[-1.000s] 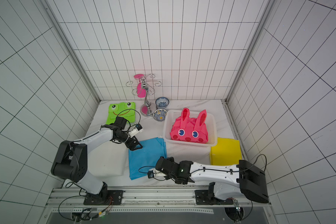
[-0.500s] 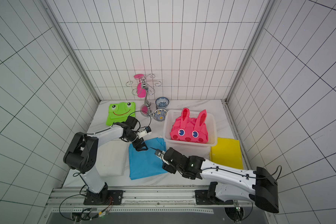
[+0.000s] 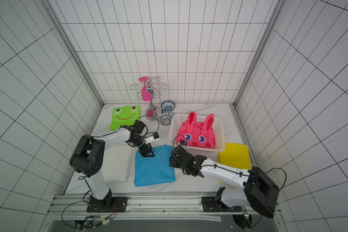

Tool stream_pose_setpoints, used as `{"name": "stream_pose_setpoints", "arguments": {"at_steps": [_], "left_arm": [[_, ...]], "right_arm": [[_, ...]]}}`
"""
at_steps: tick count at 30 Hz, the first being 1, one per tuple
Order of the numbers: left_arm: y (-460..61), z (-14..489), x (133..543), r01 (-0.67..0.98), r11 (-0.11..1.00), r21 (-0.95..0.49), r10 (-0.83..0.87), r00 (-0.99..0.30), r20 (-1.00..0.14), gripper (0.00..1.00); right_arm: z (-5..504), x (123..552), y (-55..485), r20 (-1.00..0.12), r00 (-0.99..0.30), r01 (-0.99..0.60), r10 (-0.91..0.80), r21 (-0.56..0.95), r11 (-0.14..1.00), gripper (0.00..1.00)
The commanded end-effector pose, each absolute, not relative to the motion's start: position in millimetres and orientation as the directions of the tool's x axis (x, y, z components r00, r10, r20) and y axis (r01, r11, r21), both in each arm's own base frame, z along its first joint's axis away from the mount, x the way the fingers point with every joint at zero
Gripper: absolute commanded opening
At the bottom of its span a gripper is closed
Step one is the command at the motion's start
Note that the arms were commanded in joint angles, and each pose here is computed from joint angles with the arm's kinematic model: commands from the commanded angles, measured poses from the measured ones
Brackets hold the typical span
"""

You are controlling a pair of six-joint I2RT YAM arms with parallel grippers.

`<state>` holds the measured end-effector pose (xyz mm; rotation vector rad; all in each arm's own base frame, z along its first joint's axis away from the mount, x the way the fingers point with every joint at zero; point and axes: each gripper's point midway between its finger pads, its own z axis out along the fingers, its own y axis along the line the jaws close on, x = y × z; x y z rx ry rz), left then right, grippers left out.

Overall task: Put the folded raincoat in the basket
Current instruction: Pick up the raincoat from the center of the board.

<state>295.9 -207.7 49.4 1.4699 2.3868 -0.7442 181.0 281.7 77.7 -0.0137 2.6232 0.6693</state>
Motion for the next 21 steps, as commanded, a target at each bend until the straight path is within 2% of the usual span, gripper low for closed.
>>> {"name": "stream_pose_setpoints", "arguments": {"at_steps": [1,9,13,16,21], "left_arm": [[-196.8,72.9,312.3,0.884,0.378,-0.275,0.727,-0.467,-0.503,0.85],[-192.3,81.4,324.0,0.897,0.378,-0.231,0.727,-0.441,-0.526,0.89],[-197.3,54.1,311.8,0.927,0.31,-0.21,0.819,-0.372,-0.437,0.9],[-197.6,37.3,309.7,0.923,0.31,-0.228,0.844,-0.378,-0.382,0.9],[-203.0,37.2,304.1,0.916,0.292,-0.275,0.84,-0.383,-0.383,0.92]], "right_arm": [[58.9,177.9,297.3,-0.315,-0.93,0.002,0.187,0.507,0.862,0.63],[27.1,169.6,304.8,-0.237,-0.952,0.05,0.194,0.505,0.862,0.56],[22.0,167.6,308.6,-0.221,-0.957,0.051,0.189,0.513,0.857,0.48],[20.1,166.6,308.0,-0.219,-0.956,0.053,0.196,0.528,0.847,0.41],[18.4,159.1,310.6,-0.202,-0.968,0.017,0.149,0.541,0.841,0.31]]}}
